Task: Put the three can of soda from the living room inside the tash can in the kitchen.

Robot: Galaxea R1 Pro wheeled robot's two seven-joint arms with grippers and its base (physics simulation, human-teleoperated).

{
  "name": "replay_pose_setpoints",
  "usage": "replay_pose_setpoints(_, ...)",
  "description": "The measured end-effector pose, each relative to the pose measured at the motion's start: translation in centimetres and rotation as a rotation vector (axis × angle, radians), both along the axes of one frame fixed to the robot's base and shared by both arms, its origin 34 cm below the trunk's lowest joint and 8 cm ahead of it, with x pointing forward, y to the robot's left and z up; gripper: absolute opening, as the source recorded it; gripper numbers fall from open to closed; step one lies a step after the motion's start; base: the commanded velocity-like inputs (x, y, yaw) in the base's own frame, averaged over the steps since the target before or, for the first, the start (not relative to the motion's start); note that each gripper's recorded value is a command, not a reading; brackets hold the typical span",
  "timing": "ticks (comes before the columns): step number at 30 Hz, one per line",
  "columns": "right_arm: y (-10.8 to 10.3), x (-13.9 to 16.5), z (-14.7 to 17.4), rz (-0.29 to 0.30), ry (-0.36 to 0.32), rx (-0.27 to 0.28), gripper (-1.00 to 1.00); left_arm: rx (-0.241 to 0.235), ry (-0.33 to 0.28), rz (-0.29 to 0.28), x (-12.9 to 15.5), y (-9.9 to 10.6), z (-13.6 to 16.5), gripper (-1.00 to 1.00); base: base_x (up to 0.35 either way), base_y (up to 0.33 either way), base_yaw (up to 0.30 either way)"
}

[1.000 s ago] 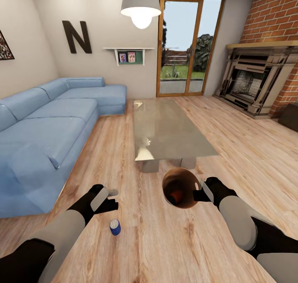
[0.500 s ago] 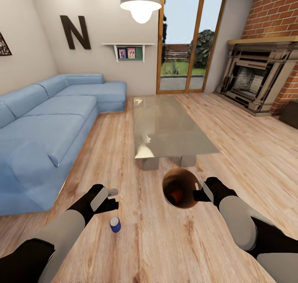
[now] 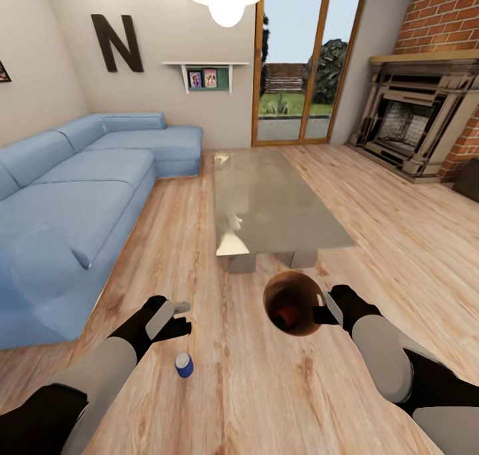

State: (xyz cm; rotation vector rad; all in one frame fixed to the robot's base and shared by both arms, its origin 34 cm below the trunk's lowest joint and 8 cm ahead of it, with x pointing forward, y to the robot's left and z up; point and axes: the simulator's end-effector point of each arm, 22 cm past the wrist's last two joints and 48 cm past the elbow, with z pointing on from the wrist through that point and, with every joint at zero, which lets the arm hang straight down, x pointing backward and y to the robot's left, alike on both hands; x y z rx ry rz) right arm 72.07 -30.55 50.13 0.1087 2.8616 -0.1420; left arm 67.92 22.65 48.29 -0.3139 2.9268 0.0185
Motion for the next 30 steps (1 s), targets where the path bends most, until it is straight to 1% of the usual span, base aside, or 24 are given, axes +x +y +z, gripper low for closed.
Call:
replay_pose_setpoints(2,0.23,-0.04,-0.20,-0.006,0.001,0.010,-1.00,-0.001,0.002,0.000,-0.03,-0.02,-0.16,1.00,0.196,0.000,0.000)
replay_pose_setpoints(4,0.40,-0.09,-0.36,0.002,0.005,0.004,-1.00,-0.002,0.003,0.000,-0.05,-0.05,-0.29,1.00,0.204,0.000,0.000)
replay_pose_setpoints(7,0.78,-0.09,-0.48,-0.002,0.005,0.016,-1.00,-0.002,0.005,0.000,-0.09,-0.05,-0.39,1.00,0.206,0.007,0.000)
replay_pose_setpoints(9,0.73,-0.11,-0.52,0.002,0.007,0.010,-1.00,-0.002,0.005,0.000,-0.09,-0.06,-0.42,1.00,0.208,0.039,0.000)
replay_pose_setpoints(20,1.01,-0.09,-0.57,0.002,0.006,0.016,-1.00,-0.003,0.005,0.000,-0.09,-0.06,-0.45,1.00,0.219,0.115,0.000)
replay_pose_setpoints(30,1.03,-0.09,-0.57,0.005,0.007,0.013,-1.00,-0.003,0.003,0.000,-0.04,-0.07,-0.43,1.00,0.055,0.033,0.000)
